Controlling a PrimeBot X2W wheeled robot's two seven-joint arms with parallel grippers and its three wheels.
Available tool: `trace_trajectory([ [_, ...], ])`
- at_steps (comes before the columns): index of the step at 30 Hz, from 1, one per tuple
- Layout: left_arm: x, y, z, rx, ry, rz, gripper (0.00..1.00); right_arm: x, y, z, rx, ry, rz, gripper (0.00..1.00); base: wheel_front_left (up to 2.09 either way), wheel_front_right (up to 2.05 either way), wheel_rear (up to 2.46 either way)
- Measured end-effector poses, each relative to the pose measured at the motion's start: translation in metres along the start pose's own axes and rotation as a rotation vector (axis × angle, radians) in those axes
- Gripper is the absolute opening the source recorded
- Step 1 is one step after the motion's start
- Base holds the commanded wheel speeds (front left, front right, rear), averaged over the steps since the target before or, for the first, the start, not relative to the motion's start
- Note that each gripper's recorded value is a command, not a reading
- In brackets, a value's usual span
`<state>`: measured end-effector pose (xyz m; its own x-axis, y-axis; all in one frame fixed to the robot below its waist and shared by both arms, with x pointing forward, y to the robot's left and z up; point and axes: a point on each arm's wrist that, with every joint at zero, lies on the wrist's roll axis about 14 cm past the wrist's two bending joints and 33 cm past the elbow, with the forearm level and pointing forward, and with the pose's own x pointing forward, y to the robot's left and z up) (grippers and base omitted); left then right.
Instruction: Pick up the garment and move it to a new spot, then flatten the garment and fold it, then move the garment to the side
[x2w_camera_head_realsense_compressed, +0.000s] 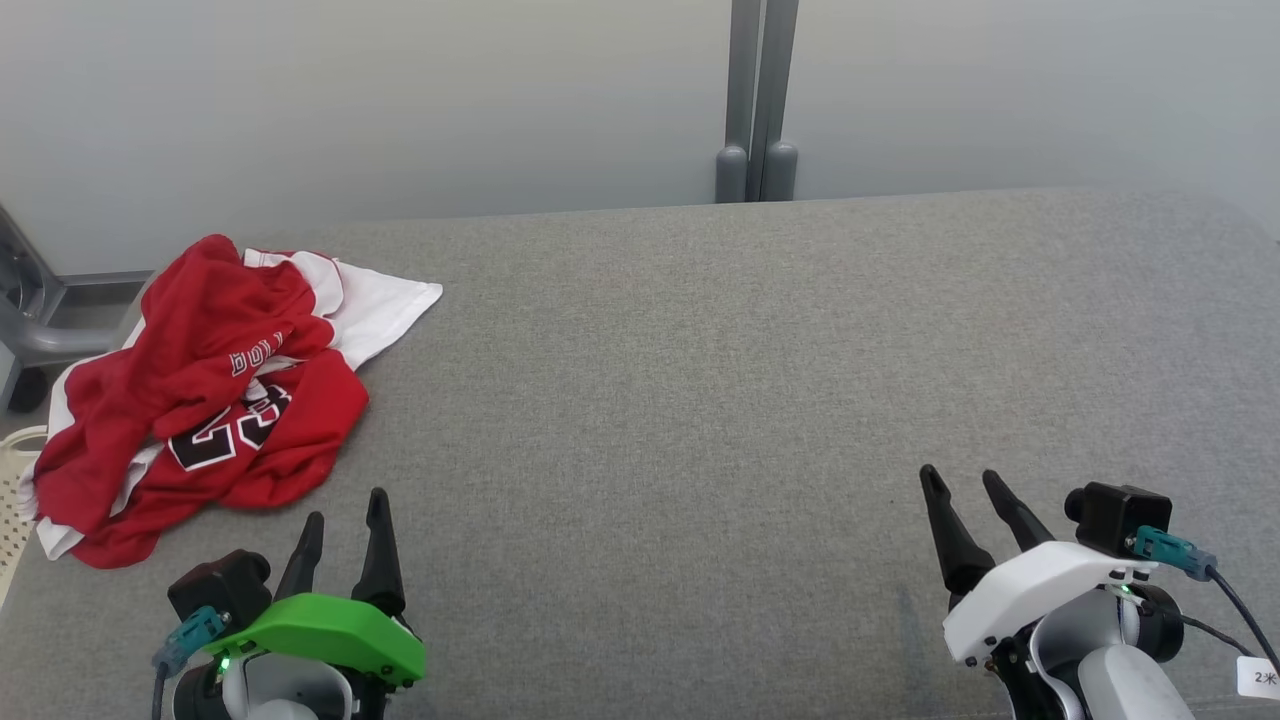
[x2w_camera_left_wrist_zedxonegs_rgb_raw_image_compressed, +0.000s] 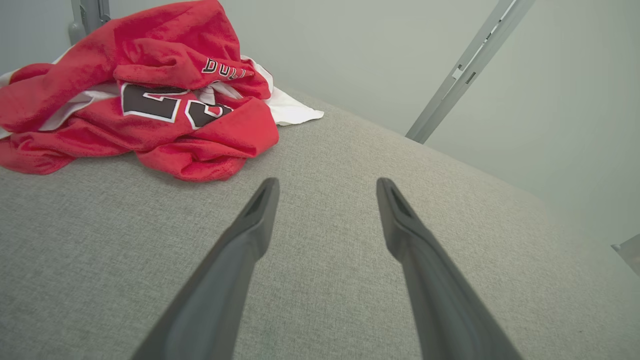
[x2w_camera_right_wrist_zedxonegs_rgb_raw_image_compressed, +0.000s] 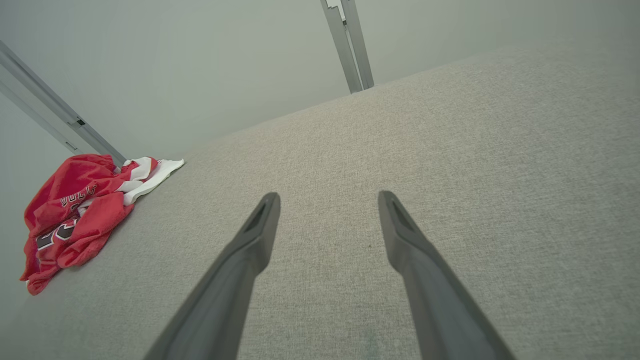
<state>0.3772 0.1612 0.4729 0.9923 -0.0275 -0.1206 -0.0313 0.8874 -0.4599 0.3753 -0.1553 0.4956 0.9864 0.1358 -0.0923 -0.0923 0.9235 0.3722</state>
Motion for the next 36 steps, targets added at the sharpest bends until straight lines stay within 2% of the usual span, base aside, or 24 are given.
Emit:
trace_trajectory([
  [22,0.003,-0.018,0.006,0.205,-0.03,-0.079,1.0,-0.003,0.001,0.003,-0.204,0.0,0.0,1.0,0.0,0.0,0.0],
  [36,0.003,-0.016,0.006,0.303,-0.027,-0.068,1.0,-0.004,0.004,-0.001,-0.315,0.015,0.011,1.0,0.0,0.0,0.0],
])
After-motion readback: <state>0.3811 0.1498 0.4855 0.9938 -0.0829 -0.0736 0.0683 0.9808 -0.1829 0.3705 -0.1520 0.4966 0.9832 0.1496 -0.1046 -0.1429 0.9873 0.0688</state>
